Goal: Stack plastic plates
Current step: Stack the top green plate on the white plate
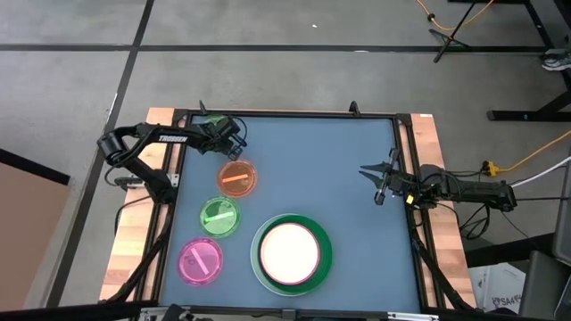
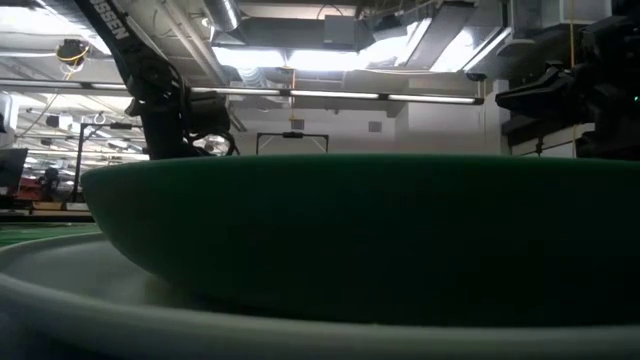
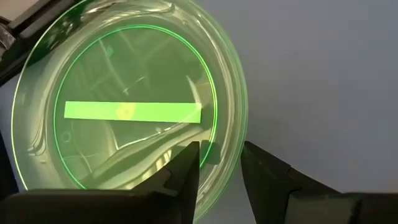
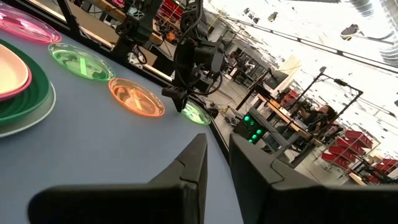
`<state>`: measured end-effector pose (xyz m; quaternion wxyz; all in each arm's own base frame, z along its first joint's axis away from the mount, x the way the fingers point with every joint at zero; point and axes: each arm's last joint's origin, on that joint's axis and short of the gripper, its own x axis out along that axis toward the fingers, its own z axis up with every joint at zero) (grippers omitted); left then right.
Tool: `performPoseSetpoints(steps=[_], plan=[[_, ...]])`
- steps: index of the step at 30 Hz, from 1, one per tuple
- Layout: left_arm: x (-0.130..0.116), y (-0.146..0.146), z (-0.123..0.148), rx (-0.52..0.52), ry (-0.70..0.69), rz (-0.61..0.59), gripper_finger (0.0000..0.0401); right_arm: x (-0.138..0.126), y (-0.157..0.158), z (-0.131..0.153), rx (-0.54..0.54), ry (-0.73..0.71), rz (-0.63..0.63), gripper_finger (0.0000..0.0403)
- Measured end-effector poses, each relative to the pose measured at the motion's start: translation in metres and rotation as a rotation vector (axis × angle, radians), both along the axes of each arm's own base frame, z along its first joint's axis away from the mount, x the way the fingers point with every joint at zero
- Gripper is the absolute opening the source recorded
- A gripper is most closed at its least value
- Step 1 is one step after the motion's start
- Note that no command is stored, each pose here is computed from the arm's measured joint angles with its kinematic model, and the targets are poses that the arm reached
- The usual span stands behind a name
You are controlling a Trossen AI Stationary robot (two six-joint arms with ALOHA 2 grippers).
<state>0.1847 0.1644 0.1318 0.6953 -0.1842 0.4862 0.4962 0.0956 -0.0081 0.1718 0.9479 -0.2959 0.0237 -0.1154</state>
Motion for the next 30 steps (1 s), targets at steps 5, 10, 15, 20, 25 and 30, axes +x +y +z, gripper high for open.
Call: performPoseSetpoints(steps=[5,10,15,20,25,30], plan=[[-0.001,0.0,0.0,-0.005,-0.002,0.001,0.0092,0.0,0.0,0.0,0.0,0.0,0.0,0.0062],[-0.001,0.0,0.0,-0.007,0.001,-0.006,0.006,0.0,0.0,0.0,-0.002,0.001,0.0,0.0062],[-0.001,0.0,0.0,-0.006,0.001,-0.006,0.0022,0.0,0.0,0.0,-0.002,0.001,0.0,0.0062],[0.0,0.0,0.0,-0.012,-0.004,-0.01,0.0003,0.0,0.0,0.0,-0.003,0.001,0.0,0.0062],[0.002,-0.002,0.0,-0.022,-0.014,-0.027,0.0002,0.0,0.0,0.0,-0.003,0.001,0.0,0.0062],[0.008,-0.01,0.002,-0.023,-0.025,-0.069,0.0001,0.0,0.0,0.0,-0.003,0.001,0.0,0.0062]])
